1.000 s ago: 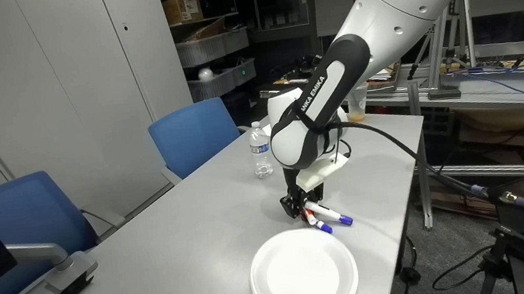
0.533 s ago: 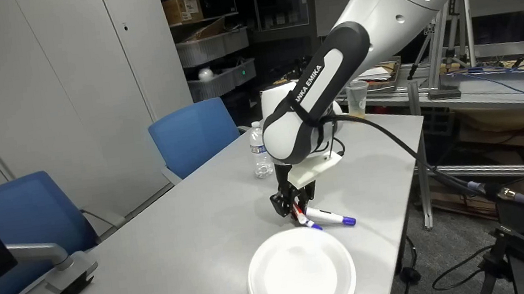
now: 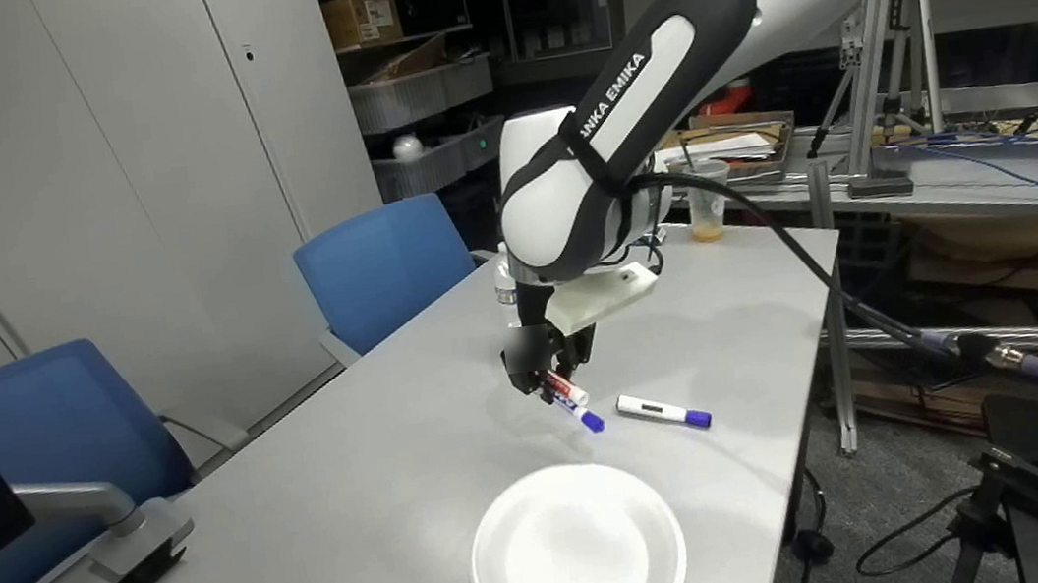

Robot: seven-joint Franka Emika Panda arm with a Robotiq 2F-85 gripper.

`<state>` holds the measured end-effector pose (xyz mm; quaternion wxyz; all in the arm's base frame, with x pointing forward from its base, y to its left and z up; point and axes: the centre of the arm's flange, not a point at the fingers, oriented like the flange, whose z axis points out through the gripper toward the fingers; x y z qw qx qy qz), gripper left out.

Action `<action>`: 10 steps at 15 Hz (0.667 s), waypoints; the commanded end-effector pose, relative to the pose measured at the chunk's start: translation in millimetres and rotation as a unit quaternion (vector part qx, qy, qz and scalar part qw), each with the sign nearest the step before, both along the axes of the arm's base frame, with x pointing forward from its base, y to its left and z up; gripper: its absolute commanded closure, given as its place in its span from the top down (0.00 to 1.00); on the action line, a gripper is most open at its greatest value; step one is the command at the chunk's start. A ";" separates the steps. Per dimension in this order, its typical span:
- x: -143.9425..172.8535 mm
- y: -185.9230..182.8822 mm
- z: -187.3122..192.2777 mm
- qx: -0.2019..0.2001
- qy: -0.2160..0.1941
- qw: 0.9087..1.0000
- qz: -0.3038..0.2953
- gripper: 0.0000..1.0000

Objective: Put the markers on the white plate

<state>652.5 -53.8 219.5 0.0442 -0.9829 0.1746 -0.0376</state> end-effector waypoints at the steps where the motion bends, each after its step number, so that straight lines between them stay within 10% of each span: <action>1: -18.0 8.8 17.0 0.009 -0.024 1.000 0.014 0.06; 10: -56.8 49.0 14.0 0.017 -0.004 0.998 0.058 0.06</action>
